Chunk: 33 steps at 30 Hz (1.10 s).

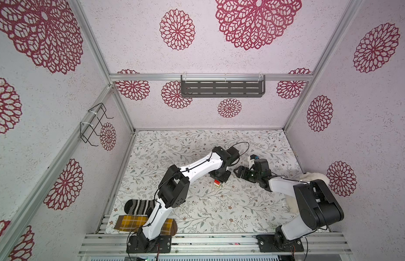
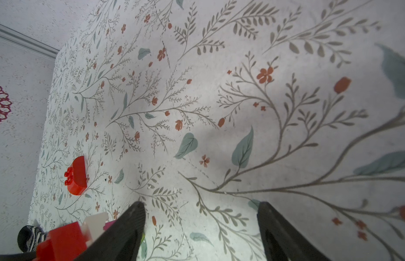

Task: Assemble an ice cream with lego
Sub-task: Assemble the lego brick with the lego brick.

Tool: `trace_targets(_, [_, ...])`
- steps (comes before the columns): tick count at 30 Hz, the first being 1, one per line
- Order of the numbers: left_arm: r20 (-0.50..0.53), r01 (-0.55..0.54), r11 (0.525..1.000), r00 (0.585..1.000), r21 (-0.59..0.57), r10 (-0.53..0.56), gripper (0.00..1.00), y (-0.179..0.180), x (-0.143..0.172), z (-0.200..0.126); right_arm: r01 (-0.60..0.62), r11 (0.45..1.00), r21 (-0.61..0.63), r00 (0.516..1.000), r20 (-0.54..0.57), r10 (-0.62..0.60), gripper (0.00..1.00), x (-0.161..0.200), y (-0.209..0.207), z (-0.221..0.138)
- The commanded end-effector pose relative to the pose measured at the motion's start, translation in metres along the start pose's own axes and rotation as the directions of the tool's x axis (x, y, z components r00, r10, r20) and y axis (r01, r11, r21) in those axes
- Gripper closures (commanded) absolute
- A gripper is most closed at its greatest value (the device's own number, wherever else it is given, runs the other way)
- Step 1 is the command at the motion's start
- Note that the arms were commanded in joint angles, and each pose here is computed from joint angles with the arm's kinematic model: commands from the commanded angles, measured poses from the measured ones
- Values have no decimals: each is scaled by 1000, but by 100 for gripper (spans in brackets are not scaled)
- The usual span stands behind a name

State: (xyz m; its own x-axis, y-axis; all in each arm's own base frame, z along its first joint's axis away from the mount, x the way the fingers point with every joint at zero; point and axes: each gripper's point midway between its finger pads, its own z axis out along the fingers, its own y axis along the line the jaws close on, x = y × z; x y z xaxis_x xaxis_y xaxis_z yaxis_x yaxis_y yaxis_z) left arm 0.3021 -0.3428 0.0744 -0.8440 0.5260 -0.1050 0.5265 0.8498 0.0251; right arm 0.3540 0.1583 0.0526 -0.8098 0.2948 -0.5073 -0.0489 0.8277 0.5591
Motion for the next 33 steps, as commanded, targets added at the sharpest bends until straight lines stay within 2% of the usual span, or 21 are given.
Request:
trace_targets(1, [16,-18,999,1000,32,18,100,-2,-2,-4,25,999,-36,1000,17,-24,18,-11,14,1])
trace_targets(15, [-130,8,999,991,45,-2,100,2,26,22,45,998,-39,999,12,-45,18,-10,18,2])
trace_targets(24, [-150,8,1000,989,-30,-12,100,12,27,34,50,998,-41,999,5,-50,18,-8,20,4])
trace_targets(29, [-158,11,999,987,-40,-17,100,11,28,40,50,998,-44,999,0,-50,18,-8,20,4])
trace_targets(33, [-208,-4,1000,978,-20,0,97,4,39,51,50,998,-44,999,0,-50,18,-8,20,5])
